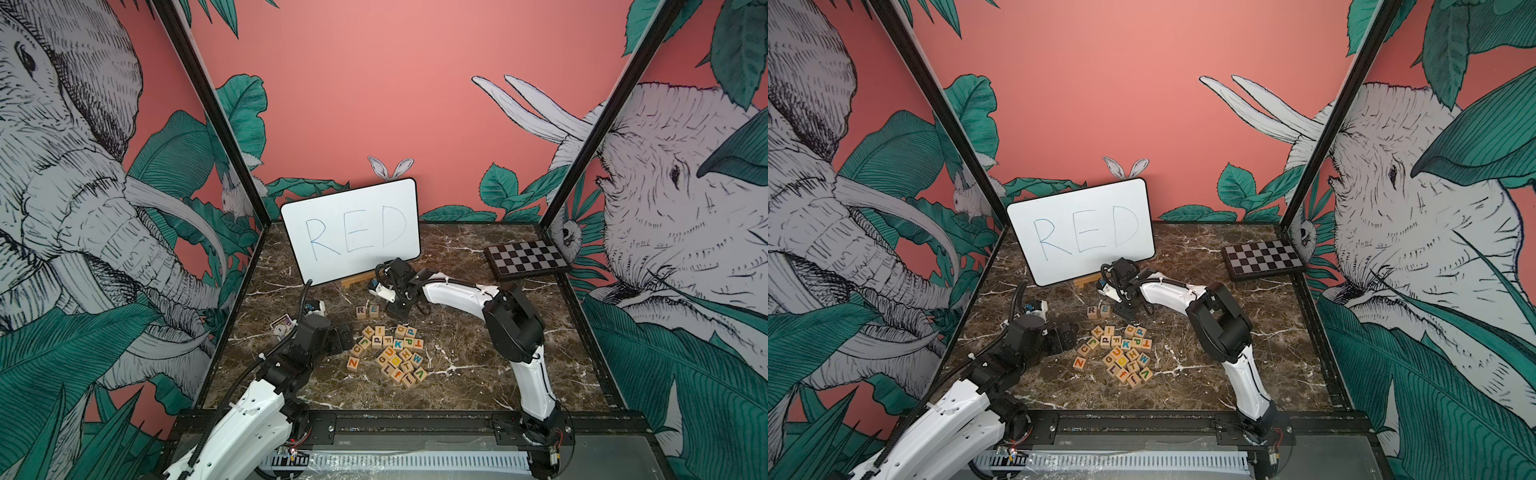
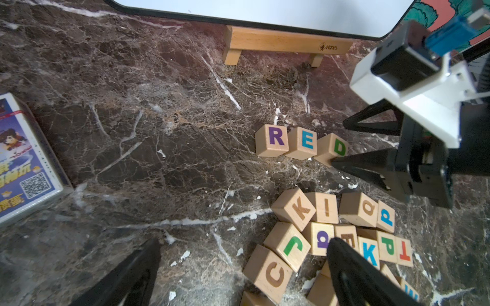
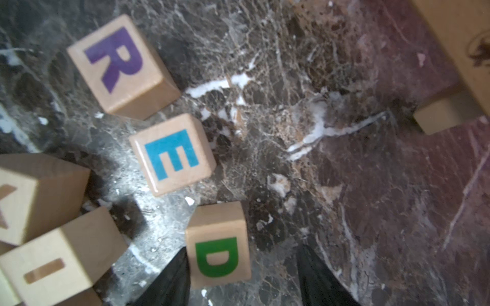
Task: Assemble the uppercase word "red" with letter blocks
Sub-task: Place the letter block at the center of the board, then reset both arms
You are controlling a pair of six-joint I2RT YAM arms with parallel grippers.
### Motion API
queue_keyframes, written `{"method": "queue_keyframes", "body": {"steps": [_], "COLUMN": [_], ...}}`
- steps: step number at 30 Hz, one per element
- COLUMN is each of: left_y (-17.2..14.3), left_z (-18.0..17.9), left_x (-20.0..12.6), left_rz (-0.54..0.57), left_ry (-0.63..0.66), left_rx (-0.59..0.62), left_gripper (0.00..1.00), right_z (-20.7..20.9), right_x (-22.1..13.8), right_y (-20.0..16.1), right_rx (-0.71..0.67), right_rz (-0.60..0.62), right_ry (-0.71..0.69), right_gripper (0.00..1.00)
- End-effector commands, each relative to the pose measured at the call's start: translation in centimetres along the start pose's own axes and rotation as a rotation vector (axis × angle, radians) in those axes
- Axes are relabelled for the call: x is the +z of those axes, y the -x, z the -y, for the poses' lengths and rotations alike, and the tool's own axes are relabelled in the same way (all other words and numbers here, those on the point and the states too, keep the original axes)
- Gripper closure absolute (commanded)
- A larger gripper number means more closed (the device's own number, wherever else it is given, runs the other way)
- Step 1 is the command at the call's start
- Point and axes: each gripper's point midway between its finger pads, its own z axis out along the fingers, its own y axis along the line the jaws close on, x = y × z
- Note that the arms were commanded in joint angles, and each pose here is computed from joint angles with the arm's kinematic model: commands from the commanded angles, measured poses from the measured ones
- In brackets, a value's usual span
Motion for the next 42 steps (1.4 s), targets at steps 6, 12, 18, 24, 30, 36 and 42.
{"method": "queue_keyframes", "body": {"steps": [6, 12, 18, 24, 30, 36, 42], "left_y": [0.7, 1.1, 3.7, 7.3, 9.7, 11.2, 11.9], "left_z": [-0.3, -0.1, 0.8, 2.1, 2.0, 1.0, -0.8], "left_x": [0.1, 0.0, -1.3, -2.9, -3.4, -3.0, -1.7], "left_rz": [0.035, 0.050, 0.132, 0.247, 0.347, 0.397, 0.461], "left_ry": [0.020, 0.017, 0.003, -0.006, 0.045, 0.153, 0.309], "left_rx": [-0.006, 0.004, 0.053, 0.112, 0.170, 0.235, 0.374], "left_gripper": [0.01, 0.01, 0.01, 0.01, 0.01, 0.00, 0.01], "right_z": [1.0, 1.0, 1.5, 3.6, 8.3, 7.7, 7.4], "right_x": [-0.5, -1.2, -4.9, -12.5, -24.6, -31.6, -33.0], "right_y": [-1.2, -0.9, 0.6, 0.2, -5.2, -13.1, -19.8], "right_rx": [0.002, 0.016, 0.061, 0.210, 0.538, 0.625, 0.722], "right_rz": [-0.018, 0.012, 0.128, 0.349, 0.697, 0.958, 0.942], "right_ry": [-0.021, -0.020, -0.075, -0.210, -0.516, -0.814, -1.053], "right_gripper": [0.39, 0.38, 0.37, 0.35, 0.22, 0.01, 0.01]}}
